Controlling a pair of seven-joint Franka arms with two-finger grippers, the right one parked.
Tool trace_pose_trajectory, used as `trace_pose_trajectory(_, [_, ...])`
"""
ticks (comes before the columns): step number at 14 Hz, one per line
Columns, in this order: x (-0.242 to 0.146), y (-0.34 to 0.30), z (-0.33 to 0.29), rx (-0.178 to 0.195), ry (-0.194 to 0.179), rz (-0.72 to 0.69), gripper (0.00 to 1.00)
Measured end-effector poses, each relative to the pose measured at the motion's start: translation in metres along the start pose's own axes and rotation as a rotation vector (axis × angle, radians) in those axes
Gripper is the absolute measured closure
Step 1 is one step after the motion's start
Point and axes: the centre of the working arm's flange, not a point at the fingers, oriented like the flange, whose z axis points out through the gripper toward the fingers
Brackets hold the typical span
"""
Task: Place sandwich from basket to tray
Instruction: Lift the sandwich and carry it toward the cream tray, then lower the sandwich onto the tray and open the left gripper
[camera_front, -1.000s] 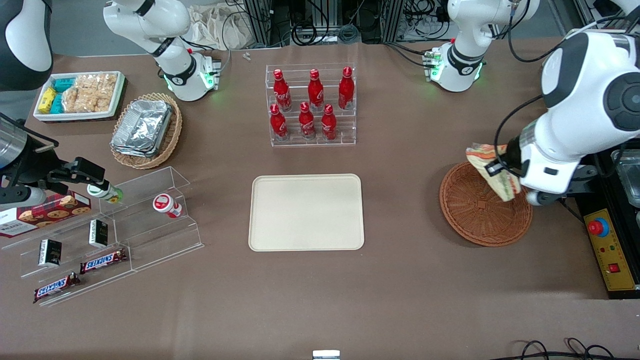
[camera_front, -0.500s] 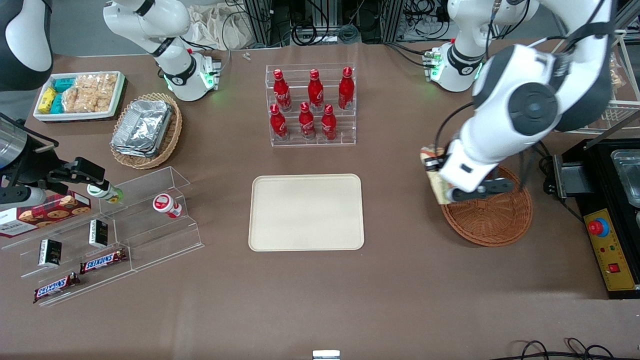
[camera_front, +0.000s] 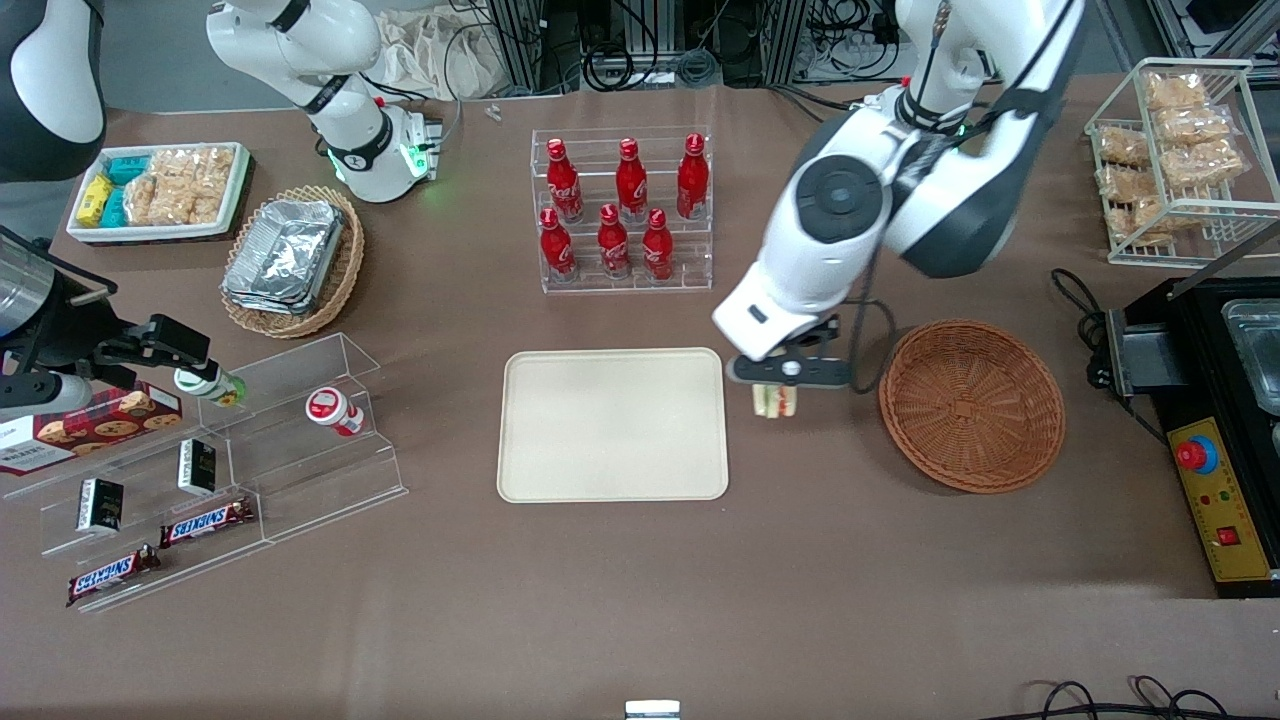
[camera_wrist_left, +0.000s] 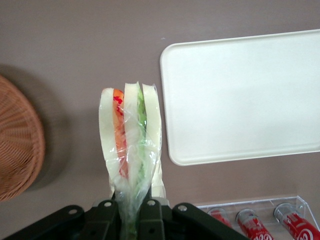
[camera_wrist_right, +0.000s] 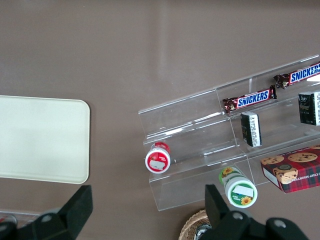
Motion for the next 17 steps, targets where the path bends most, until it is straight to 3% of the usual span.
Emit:
trace_pose_trajectory(9, [0.023, 0.045, 0.160, -0.065, -0.045, 0.043, 0.85])
trace_pose_trajectory(13, [0.027, 0.052, 0.198, -0.079, -0.038, 0.036, 0.85])
trace_pose_trajectory(17, [0.031, 0.053, 0.201, -0.055, -0.016, 0.036, 0.51])
